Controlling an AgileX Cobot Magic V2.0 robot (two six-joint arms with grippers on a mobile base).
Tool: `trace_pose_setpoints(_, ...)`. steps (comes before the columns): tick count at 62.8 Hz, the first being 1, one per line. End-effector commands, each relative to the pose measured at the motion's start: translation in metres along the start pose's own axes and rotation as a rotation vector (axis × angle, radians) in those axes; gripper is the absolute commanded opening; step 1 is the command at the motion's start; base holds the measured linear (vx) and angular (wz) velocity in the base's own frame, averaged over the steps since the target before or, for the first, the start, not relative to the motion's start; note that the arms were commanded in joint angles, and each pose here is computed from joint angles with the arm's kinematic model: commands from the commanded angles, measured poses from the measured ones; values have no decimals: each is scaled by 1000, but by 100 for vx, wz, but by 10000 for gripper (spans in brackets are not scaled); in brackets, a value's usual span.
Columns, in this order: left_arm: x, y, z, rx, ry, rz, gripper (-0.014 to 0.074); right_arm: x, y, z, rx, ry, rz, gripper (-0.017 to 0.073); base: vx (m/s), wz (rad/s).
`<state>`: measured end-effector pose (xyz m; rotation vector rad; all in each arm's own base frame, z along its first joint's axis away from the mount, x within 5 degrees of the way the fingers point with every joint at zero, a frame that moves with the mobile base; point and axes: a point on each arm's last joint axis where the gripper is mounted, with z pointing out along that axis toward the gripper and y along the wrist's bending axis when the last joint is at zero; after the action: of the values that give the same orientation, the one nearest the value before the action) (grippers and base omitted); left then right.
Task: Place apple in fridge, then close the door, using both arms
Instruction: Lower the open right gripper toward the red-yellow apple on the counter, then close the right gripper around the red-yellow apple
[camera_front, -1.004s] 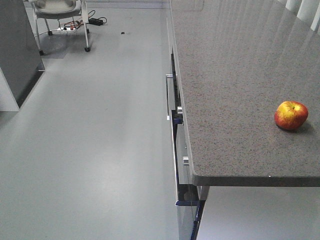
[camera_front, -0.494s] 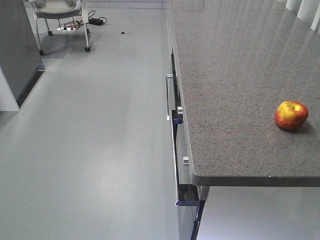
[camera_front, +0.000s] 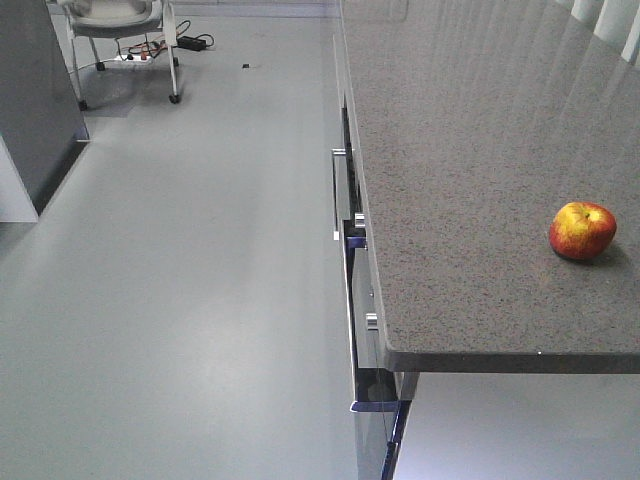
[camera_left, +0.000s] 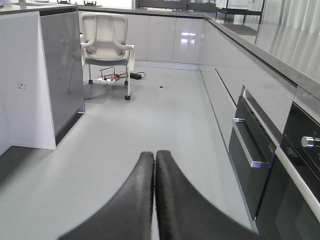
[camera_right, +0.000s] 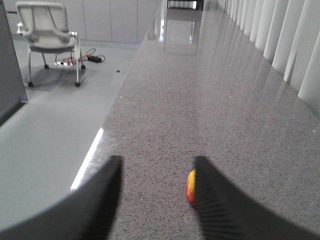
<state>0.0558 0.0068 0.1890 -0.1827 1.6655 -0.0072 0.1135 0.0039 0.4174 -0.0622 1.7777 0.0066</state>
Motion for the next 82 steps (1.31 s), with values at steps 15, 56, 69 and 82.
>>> trace_pose_setpoints(15,2,-1,1,27,-61,-8,-6,-14,-4,51,22,-9,4,715,0,0)
trace_pose_setpoints(56,2,-1,1,27,-61,-8,-6,-39,-52,209,181,410,74,631,0,0)
trace_pose_setpoints(69,2,-1,1,27,-61,-8,-6,-10,-79,259,98,548,169,624,0,0)
trace_pose_setpoints(82,2,-1,1,27,-61,-8,-6,19,-89,290,97,617,162,618,0,0)
